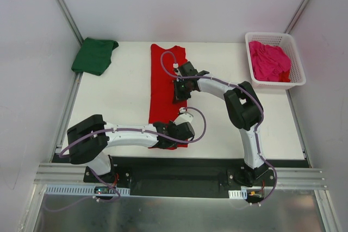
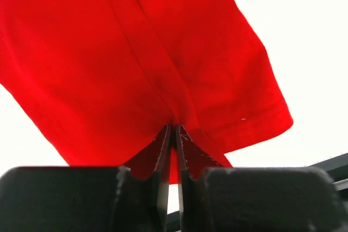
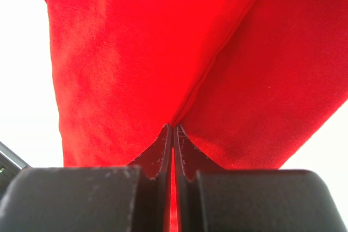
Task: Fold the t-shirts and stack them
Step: Rotate the tshirt 90 degrees
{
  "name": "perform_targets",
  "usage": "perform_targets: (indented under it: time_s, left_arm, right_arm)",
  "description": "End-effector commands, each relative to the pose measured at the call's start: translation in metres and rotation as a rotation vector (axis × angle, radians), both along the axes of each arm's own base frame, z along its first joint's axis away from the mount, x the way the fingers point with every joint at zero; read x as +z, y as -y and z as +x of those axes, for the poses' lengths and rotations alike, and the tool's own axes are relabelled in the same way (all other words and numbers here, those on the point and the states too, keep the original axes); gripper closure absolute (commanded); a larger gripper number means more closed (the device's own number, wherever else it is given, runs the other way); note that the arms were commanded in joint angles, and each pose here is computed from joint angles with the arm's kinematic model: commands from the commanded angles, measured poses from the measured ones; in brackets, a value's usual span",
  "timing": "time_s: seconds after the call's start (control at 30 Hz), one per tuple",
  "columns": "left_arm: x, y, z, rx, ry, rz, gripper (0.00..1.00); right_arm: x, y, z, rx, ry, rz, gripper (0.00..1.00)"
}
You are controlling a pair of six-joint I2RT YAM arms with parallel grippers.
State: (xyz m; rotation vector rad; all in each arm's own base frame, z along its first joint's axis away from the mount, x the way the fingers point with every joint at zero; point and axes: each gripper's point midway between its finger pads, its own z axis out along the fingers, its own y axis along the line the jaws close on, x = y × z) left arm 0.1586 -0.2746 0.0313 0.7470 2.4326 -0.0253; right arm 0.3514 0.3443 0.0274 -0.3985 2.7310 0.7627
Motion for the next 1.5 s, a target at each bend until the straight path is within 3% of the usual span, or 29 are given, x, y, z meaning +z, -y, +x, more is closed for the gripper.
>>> perform_targets:
  time_s: [0.0, 0.43, 0.87, 1.47]
  left_arm:
    - [0.007, 0.006, 0.002, 0.006, 0.023, -0.005, 0.99]
    - [0.021, 0.015, 0.003, -0.016, 0.033, -0.042, 1.00]
    - [0.055, 0.023, 0.001, -0.037, 0.057, -0.117, 1.00]
    - [0.062, 0.025, -0.004, -0.053, 0.053, -0.131, 1.00]
  right_arm:
    - [0.012, -0.009, 0.007, 0.017, 0.038, 0.032, 0.98]
    - [0.013, -0.006, 0.008, 0.012, 0.046, 0.020, 0.98]
    - [0.036, -0.001, 0.011, 0.010, 0.095, 0.018, 0.98]
    - [0.069, 0.006, 0.012, -0.003, 0.160, 0.022, 0.98]
